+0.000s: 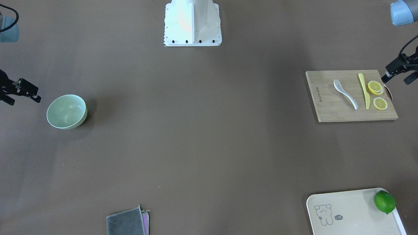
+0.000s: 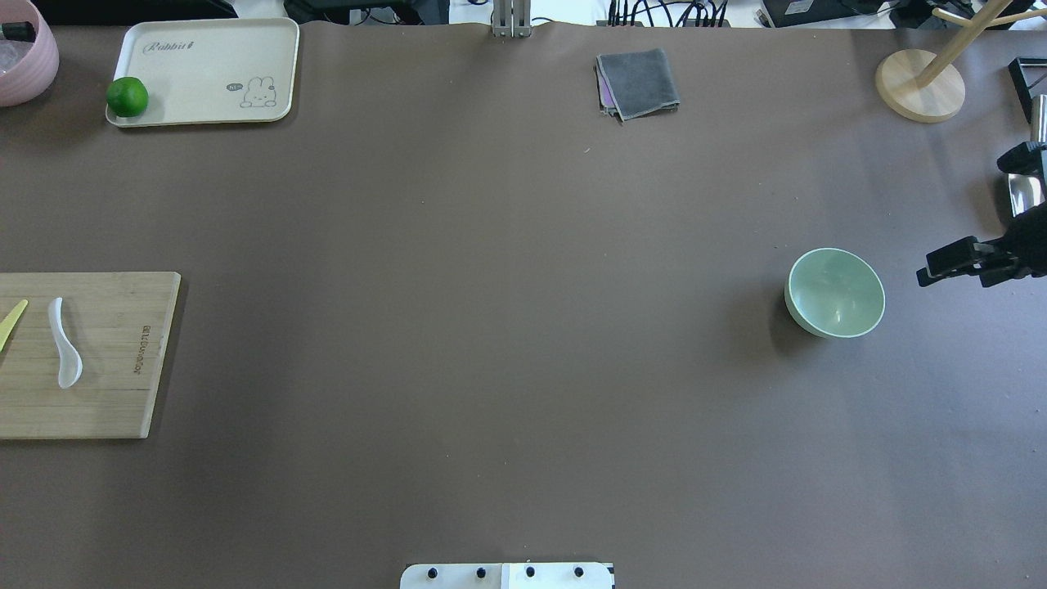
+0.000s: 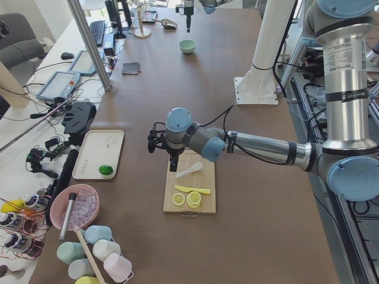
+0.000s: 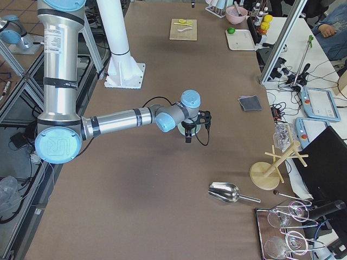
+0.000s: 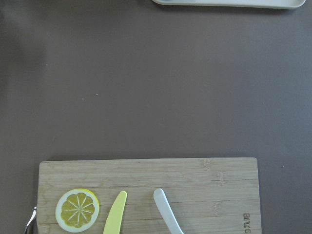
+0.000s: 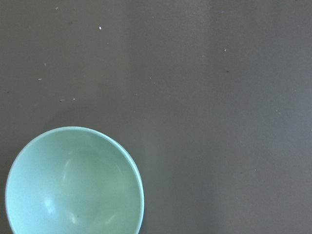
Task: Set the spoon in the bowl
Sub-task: 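Reach the right gripper to the pale green bowl rim and grasp it, then slide the bowl toward table center with the right gripper while the left reaches the spoon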
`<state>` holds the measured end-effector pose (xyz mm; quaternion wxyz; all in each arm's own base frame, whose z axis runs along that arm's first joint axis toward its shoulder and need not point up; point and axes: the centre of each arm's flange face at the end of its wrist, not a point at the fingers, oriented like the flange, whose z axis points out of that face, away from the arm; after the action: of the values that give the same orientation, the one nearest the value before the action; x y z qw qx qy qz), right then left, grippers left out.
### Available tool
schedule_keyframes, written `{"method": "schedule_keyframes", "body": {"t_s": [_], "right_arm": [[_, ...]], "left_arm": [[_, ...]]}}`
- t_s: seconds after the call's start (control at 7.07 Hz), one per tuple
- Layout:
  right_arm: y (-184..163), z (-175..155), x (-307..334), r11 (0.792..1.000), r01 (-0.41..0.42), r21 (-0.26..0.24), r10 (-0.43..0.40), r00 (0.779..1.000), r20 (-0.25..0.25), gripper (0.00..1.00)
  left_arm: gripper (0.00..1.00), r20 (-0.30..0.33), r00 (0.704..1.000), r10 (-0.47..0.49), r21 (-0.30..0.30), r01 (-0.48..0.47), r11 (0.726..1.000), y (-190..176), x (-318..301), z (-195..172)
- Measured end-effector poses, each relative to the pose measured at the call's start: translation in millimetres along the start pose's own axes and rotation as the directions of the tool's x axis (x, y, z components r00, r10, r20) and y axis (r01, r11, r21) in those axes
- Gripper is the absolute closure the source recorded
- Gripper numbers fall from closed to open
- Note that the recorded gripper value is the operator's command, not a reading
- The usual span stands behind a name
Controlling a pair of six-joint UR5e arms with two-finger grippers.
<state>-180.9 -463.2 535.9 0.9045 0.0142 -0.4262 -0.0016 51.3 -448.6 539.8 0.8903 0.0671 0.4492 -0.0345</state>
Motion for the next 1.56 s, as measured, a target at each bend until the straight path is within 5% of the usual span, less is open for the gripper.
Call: {"method": "schedule_keyframes", "body": {"t_s": [0.28, 0.57, 0.71, 1.13, 1.56], "right_arm": [[-12, 36, -4, 1.0, 0.014, -0.026, -0.014, 1.0, 0.001, 0.17], [-14, 64, -1, 0.999, 0.03, -0.039, -0.029, 1.0, 0.011, 0.92], [-12, 71, -4, 0.999, 0.021, -0.046, -0.02, 1.0, 0.015, 1.0], [-9, 65, -24, 0.999, 0.029, -0.039, -0.028, 0.999, 0.042, 1.0], [-19, 43, -147, 0.999, -0.033, -0.013, 0.035, 0.988, 0.151, 1.0]], "left_arm": [[0.03, -0.002, 1.0, 0.001, -0.006, -0.001, 1.0, 1, 3, 3], [0.03, -0.003, 1.0, 0.003, -0.006, -0.003, 1.0, 0, 5, 4], [0.03, -0.003, 1.0, 0.003, -0.006, -0.003, 1.0, 0, 5, 4], [0.03, -0.008, 0.999, -0.045, -0.019, 0.045, 0.999, 2, 8, 7], [0.11, 0.029, 0.984, -0.177, -0.092, 0.179, 0.98, 22, 35, 56]]}}
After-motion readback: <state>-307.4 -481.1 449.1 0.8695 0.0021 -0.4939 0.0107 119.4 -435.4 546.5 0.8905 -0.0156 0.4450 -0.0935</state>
